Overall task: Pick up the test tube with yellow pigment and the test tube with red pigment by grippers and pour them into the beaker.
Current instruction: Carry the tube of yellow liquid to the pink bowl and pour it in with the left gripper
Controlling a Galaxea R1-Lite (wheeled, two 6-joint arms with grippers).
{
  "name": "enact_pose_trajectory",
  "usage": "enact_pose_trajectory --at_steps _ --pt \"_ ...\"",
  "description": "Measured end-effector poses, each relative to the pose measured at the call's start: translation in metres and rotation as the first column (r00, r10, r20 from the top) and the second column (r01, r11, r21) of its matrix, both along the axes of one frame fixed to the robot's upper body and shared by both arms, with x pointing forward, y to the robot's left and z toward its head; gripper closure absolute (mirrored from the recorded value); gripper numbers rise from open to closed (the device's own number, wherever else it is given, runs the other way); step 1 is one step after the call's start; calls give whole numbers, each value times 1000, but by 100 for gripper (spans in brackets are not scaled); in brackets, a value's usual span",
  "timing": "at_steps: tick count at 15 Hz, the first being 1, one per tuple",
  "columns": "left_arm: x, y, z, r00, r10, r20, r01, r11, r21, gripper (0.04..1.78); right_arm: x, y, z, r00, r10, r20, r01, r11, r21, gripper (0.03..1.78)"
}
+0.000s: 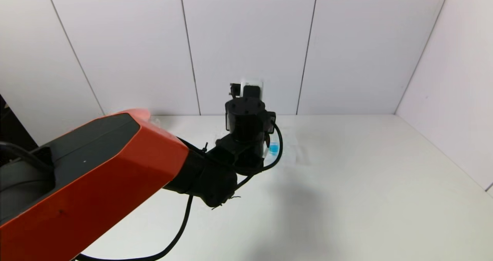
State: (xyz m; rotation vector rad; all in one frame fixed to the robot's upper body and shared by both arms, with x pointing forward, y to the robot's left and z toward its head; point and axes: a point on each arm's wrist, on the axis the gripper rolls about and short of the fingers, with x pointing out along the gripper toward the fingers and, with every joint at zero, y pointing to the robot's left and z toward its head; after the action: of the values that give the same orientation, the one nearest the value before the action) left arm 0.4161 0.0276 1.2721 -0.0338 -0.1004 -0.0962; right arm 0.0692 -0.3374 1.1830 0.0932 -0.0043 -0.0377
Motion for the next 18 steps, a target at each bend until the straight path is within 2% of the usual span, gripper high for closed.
enact_pose_trajectory --at_steps 5,8,13,18 --pt "-13 10 20 1000 -18 19 18 1000 9 138 0 0 0 1000 0 0 0 1000 0 10" --pt "-26 29 19 996 -91 -16 92 994 54 138 0 0 0 1000 1 0 -1 1000 0 10" --pt "-49 108 40 959 -271 -86 279 955 105 138 0 0 0 1000 1 0 -1 1000 0 10" --pt "-65 221 54 928 -329 -175 349 932 99 138 0 0 0 1000 0 0 0 1000 0 10"
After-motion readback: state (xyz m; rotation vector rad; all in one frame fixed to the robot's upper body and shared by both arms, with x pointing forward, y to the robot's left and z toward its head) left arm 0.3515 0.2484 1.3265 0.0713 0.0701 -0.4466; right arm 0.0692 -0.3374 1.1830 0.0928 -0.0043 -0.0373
